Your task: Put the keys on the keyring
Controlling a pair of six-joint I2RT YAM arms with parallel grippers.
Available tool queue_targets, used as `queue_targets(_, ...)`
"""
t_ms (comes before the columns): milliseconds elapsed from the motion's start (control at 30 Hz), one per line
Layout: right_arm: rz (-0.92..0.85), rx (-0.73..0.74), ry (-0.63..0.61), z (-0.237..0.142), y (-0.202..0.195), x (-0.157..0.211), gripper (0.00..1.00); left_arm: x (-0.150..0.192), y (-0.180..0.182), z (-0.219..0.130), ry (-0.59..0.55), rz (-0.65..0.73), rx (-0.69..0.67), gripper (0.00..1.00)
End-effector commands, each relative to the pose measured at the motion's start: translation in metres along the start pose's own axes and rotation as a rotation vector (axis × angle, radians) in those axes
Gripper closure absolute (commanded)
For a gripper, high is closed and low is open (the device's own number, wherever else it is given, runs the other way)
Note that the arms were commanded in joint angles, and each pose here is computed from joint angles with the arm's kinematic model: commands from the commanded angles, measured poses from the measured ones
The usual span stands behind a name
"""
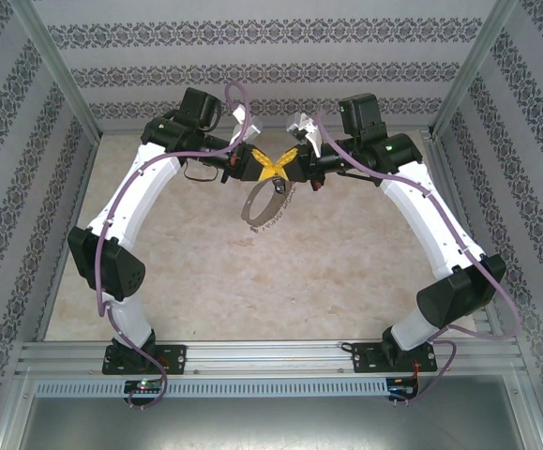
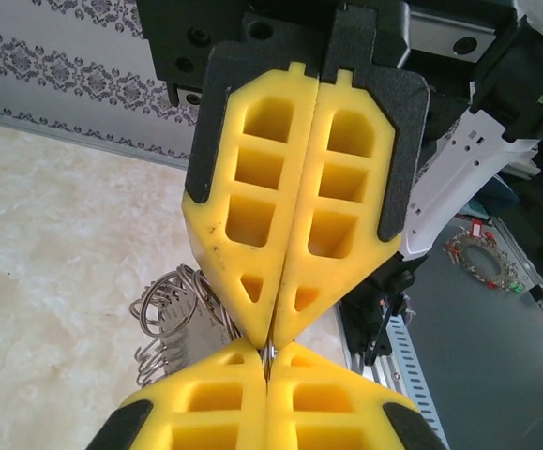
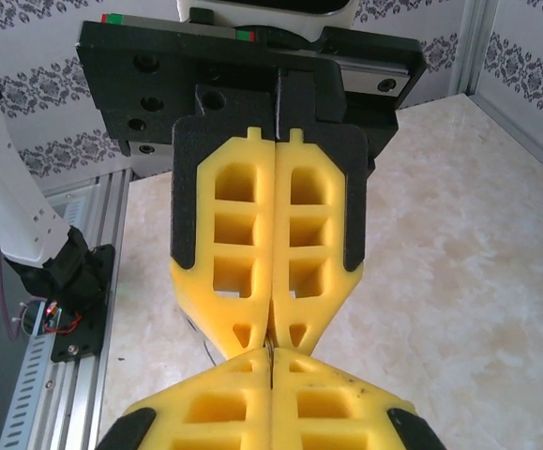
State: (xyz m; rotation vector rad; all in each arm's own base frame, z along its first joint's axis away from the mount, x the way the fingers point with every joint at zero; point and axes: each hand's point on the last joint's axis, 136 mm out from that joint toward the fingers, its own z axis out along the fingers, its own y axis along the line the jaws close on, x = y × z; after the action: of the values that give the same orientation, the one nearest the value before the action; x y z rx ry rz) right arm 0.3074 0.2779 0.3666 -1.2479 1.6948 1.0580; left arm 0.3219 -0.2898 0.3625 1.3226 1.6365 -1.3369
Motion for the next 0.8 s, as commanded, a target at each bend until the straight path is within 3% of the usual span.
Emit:
queue_targets(0, -0.047, -0.004, -0.042, 0.0, 0.001, -0.014, 1.0, -0.01, -0.01, 0.003, -0.019, 0.035, 0.04, 1.0)
queue_targets(33, -0.045, 0.003, -0.048, -0.001, 0.0, -0.015, 0.98, -0.01, -0.009, 0.003, -0.019, 0.038, 0.034, 1.0)
queue_targets(133, -0.037, 0.024, -0.083, -0.009, -0.003, -0.019, 0.68, -0.013, -0.005, 0.003, -0.018, 0.038, 0.007, 1.0)
queue_targets(200, -0.026, 0.048, -0.121, -0.019, -0.006, -0.021, 0.6, -0.015, -0.003, 0.002, -0.024, 0.04, -0.01, 1.0)
queue_targets(500, 0.022, 0.093, -0.151, -0.034, 0.002, 0.002, 0.55, -0.026, 0.005, 0.0, -0.052, 0.043, -0.058, 1.0)
queue_targets(767, 0.062, 0.065, -0.156, -0.025, 0.001, 0.023, 0.44, -0.033, 0.001, -0.002, -0.068, 0.056, -0.05, 1.0)
